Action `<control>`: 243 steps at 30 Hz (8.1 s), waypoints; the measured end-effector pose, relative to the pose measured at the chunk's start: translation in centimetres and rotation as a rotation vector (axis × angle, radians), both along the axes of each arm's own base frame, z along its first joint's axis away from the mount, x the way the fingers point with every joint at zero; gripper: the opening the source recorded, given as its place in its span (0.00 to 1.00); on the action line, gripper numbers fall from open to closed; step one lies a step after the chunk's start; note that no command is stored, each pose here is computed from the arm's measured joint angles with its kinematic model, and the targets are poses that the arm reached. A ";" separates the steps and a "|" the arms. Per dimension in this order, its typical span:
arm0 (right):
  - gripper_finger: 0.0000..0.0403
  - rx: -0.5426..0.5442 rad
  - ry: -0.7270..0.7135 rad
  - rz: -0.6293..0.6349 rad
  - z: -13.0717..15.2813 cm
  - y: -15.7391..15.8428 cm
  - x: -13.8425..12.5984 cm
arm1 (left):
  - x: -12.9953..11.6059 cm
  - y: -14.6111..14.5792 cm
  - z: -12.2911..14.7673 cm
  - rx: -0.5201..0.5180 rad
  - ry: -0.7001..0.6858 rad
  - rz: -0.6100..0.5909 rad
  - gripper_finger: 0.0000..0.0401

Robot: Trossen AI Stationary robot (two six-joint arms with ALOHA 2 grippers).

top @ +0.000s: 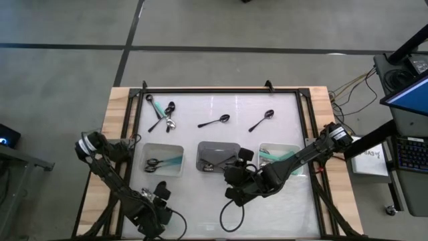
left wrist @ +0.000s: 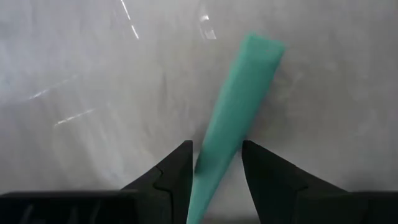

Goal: Sort silverware by color (type)
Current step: Put the green spoon into the white bin

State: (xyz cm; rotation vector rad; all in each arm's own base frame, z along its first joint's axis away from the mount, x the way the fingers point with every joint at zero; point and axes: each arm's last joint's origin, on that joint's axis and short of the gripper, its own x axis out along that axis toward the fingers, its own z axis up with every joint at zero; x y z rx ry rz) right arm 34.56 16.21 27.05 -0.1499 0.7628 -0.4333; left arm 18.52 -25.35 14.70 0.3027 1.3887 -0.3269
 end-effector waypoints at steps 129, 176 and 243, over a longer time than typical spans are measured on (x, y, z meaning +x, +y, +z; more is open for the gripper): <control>0.23 0.143 -0.396 -0.132 2.8 -3.7 4.4 | 9.7 8.5 8.0 0.307 -1.237 1.042 0.08; 0.18 0.195 -0.472 -0.090 3.7 -6.1 5.9 | 11.1 9.1 8.6 0.335 -1.251 1.031 0.09; 0.10 0.181 0.648 -0.385 0.8 -6.7 -8.3 | 10.8 9.2 9.8 0.259 -1.226 1.032 0.27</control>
